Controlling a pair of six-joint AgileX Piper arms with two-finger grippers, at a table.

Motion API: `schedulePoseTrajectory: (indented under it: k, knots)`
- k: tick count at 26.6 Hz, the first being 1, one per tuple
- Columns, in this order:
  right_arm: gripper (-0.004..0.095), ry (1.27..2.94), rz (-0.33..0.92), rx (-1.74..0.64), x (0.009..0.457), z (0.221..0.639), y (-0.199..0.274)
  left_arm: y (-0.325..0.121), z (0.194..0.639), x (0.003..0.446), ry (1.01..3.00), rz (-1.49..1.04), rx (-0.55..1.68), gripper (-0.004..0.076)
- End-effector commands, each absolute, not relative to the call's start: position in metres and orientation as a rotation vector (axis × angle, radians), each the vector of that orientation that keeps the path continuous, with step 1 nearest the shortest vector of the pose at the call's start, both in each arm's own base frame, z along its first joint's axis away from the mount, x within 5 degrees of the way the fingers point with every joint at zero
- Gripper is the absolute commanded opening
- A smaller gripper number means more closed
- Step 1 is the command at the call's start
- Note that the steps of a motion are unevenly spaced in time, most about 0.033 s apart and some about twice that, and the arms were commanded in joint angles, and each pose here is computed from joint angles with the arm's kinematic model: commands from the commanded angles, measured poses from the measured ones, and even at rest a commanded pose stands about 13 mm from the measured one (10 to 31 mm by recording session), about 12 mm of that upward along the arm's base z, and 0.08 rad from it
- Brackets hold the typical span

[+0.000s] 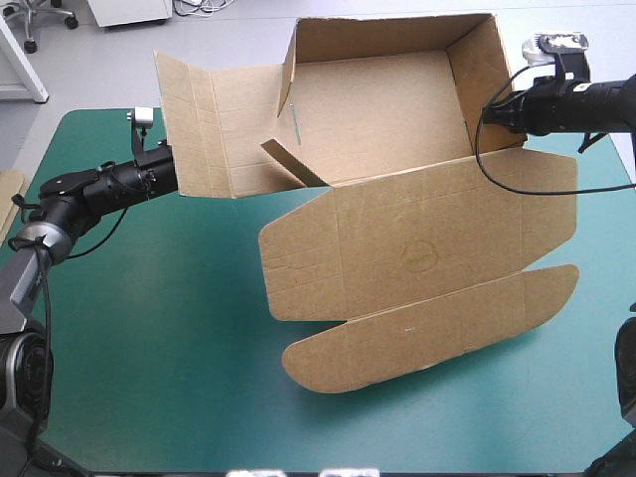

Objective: Fold the box

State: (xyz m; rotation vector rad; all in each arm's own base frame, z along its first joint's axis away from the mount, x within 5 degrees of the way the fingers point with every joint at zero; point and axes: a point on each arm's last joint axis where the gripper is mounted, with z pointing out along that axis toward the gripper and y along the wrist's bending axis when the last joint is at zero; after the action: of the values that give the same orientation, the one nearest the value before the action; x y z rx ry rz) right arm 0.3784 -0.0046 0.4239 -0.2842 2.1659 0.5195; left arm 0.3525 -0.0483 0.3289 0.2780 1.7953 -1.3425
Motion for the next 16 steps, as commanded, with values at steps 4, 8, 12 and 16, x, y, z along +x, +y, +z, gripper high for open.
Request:
schedulePoseTrajectory:
  k: [4,8,12,16]
  knots:
    - [-0.0015,2.023,0.538,-0.247,0.363,0.459,-0.001,-0.077,0.383,0.338,1.612,-1.51,0.398,0.0349]
    - [-0.0014,2.027,0.536,-0.24,0.364,0.459,-0.002,-0.095,0.396,0.336,1.582,-1.52,0.458,0.0349]
    - [-0.0014,2.033,0.526,-0.242,0.364,0.458,-0.002,-0.106,0.417,0.333,1.55,-1.536,0.488,0.0349]
    - [-0.0014,2.04,0.515,-0.24,0.364,0.457,-0.003,-0.108,0.427,0.332,1.549,-1.518,0.517,0.0349]
